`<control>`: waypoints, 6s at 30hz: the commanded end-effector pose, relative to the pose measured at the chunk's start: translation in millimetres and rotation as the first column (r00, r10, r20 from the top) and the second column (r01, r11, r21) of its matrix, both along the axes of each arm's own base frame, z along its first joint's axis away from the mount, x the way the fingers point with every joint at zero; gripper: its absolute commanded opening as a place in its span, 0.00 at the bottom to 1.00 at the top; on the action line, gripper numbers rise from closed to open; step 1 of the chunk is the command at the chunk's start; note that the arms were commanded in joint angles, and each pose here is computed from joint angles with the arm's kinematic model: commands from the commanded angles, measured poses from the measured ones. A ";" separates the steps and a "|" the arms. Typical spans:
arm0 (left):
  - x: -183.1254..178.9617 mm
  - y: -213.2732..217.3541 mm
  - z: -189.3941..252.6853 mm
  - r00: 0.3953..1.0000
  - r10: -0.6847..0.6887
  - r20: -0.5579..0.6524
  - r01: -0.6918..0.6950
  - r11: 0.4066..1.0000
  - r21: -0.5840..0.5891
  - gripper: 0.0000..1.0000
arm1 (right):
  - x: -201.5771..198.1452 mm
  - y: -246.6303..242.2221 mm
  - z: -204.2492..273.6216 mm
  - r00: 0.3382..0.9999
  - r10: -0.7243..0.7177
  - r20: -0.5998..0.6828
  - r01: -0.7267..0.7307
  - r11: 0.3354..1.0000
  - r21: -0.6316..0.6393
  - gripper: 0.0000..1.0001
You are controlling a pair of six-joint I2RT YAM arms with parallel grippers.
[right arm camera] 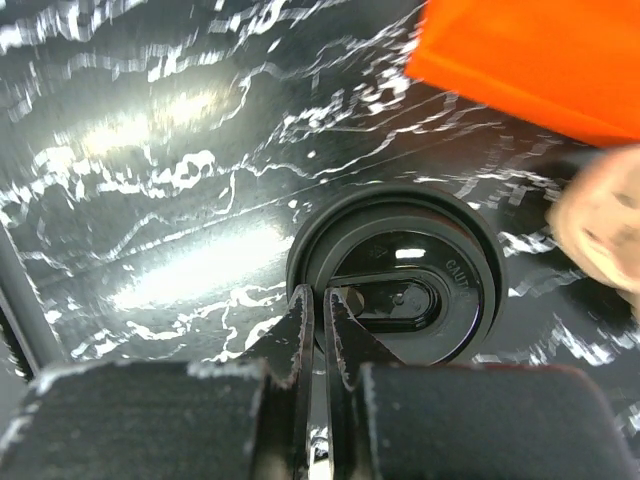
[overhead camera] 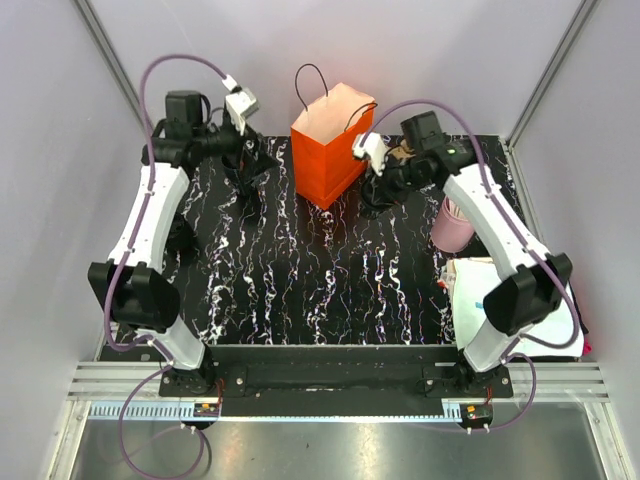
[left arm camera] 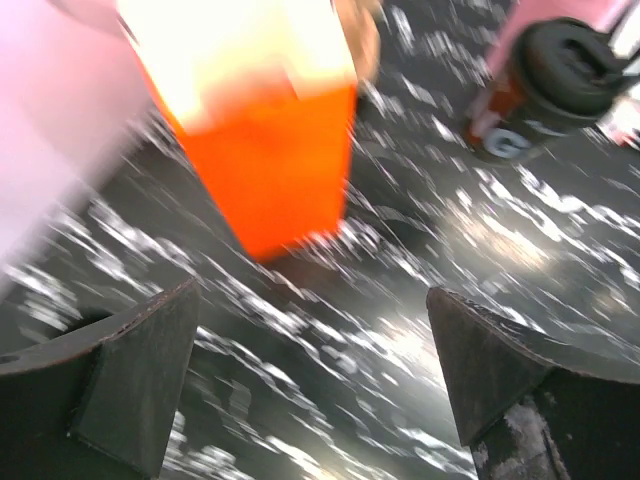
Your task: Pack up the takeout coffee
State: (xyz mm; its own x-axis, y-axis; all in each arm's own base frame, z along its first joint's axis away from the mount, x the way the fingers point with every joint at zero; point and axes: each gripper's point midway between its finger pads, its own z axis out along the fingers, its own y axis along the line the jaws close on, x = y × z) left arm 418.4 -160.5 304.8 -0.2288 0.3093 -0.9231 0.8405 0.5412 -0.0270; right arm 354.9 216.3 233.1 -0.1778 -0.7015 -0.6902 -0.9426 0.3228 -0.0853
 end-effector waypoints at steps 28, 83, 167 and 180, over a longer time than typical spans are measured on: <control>111.3 -143.2 0.9 0.904 -0.163 0.396 0.066 0.967 0.246 0.84 | -16.2 -80.7 244.2 0.775 -0.479 0.411 0.348 0.868 0.355 0.00; -147.1 -122.4 -29.3 0.987 -0.164 0.006 0.160 0.972 0.174 0.00 | -24.4 27.9 200.5 0.940 -0.341 0.002 0.313 0.867 0.387 0.00; -89.4 -31.1 50.1 0.952 0.182 0.247 -0.198 0.979 0.040 0.99 | 37.6 104.7 -3.4 0.952 -0.303 -0.045 0.303 0.953 -0.008 0.00; -46.5 -37.4 29.6 0.947 0.238 0.214 -0.257 0.964 0.065 0.99 | 45.5 99.9 -6.7 0.953 -0.300 -0.045 0.301 0.953 0.024 0.00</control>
State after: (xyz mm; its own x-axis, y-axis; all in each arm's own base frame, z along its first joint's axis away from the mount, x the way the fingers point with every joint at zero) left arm 351.9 -198.3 307.3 -0.1809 0.3972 -0.8997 0.7084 0.6872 0.1610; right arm 394.3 316.8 189.8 -0.4684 -0.6388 -0.6103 -0.7988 0.6014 -0.0164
